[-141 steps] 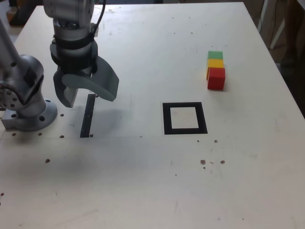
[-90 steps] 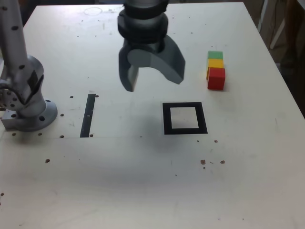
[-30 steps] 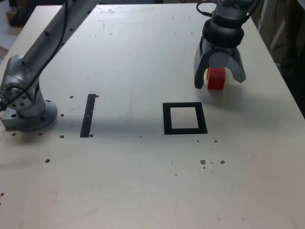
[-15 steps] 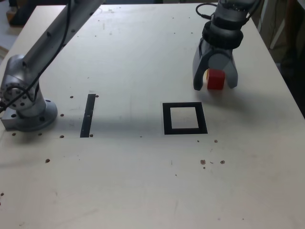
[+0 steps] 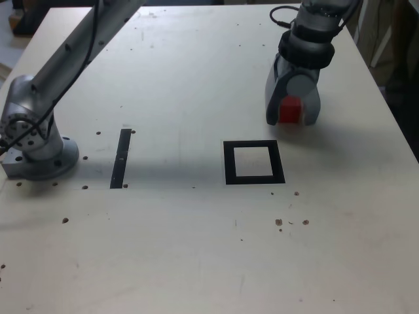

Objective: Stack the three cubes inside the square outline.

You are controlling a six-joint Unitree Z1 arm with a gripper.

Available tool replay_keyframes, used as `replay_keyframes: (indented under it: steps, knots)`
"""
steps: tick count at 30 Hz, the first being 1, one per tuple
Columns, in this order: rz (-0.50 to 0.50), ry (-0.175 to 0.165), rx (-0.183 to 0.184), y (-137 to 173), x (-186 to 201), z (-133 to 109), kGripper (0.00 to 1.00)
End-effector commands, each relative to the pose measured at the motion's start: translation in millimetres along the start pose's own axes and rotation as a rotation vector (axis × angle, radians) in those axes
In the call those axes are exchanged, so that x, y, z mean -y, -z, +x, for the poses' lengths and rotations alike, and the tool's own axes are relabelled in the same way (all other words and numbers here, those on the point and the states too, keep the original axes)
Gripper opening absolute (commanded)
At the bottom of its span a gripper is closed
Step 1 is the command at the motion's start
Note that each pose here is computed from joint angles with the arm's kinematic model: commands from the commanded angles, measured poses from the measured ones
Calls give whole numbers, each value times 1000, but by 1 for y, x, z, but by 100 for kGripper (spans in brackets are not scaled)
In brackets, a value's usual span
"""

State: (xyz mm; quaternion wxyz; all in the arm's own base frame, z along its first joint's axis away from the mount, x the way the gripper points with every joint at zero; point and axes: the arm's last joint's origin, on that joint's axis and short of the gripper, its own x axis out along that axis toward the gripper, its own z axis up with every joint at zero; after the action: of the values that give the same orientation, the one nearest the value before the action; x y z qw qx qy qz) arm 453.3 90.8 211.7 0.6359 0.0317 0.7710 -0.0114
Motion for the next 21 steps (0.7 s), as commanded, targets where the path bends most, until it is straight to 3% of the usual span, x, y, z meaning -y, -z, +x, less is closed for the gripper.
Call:
replay_keyframes:
  steps: [1, 8, 14, 21]
  knots:
    - [5, 2, -4, -1, 1, 1, 33]
    - [25, -7, -1, 5, 9, -6, 33]
    - [49, -21, -1, 28, 36, -20, 33]
    - [57, -18, 47, 61, 79, -25, 33]
